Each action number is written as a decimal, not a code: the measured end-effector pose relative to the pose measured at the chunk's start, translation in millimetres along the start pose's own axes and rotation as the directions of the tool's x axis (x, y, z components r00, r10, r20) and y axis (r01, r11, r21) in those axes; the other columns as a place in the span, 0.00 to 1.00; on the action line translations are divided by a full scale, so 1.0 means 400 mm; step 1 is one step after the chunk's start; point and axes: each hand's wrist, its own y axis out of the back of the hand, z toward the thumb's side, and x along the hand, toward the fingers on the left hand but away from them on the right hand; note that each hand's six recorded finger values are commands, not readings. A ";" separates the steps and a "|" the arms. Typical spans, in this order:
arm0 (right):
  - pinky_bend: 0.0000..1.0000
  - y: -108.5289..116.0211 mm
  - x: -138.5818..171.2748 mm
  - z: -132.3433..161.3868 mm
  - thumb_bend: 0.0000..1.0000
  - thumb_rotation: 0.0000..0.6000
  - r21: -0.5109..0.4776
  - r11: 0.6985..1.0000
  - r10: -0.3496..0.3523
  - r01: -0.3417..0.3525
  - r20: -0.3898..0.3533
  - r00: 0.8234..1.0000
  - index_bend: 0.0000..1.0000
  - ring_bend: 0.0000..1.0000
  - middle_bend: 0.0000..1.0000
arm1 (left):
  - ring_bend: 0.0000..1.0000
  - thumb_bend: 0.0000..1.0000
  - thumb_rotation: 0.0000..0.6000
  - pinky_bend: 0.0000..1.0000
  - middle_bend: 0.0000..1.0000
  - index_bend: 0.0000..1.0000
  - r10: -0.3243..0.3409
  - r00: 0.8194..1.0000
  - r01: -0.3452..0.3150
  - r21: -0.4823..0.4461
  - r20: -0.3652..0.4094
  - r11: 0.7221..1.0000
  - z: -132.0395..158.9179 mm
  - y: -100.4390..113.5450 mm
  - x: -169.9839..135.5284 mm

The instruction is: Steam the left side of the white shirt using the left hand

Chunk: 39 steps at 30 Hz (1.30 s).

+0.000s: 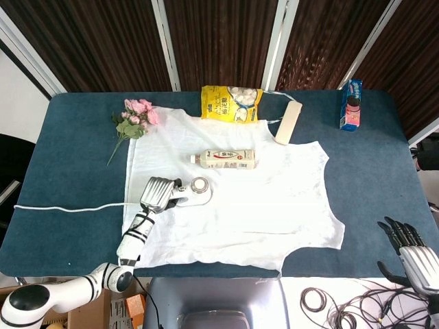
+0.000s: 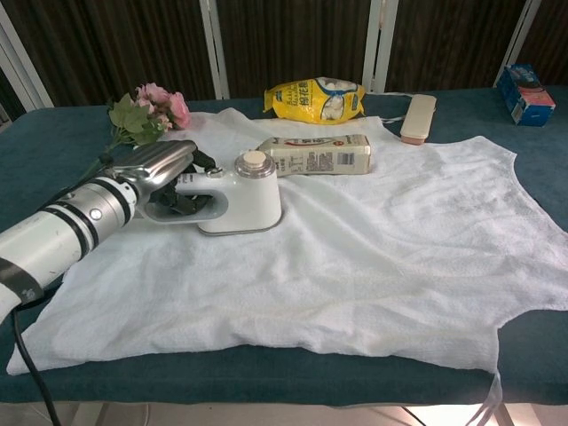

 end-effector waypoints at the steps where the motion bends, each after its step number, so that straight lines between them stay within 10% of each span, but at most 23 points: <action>1: 0.00 -0.001 0.000 0.001 0.31 1.00 0.001 1.000 0.001 -0.001 -0.001 1.000 0.00 0.00 0.00 | 0.92 0.54 1.00 0.83 0.85 0.69 -0.014 1.000 0.014 -0.011 0.014 1.000 0.008 -0.002 -0.015; 13: 0.00 -0.010 -0.004 0.010 0.31 1.00 0.012 1.000 0.010 -0.010 -0.004 1.000 0.00 0.00 0.00 | 0.92 0.54 1.00 0.83 0.85 0.69 -0.018 0.993 0.012 0.046 0.118 0.999 0.043 0.036 -0.113; 30: 0.00 -0.004 -0.007 -0.002 0.31 1.00 0.001 1.000 0.014 -0.014 0.003 1.000 0.00 0.00 0.00 | 0.92 0.54 1.00 0.83 0.85 0.69 0.077 0.984 -0.055 0.136 -0.162 0.989 -0.162 0.069 0.060; 39: 0.00 -0.006 -0.004 0.001 0.31 1.00 0.006 1.000 0.012 -0.012 0.003 1.000 0.00 0.00 0.00 | 0.92 0.54 1.00 0.83 0.85 0.69 0.001 0.996 0.008 0.098 -0.091 0.995 -0.135 0.024 0.017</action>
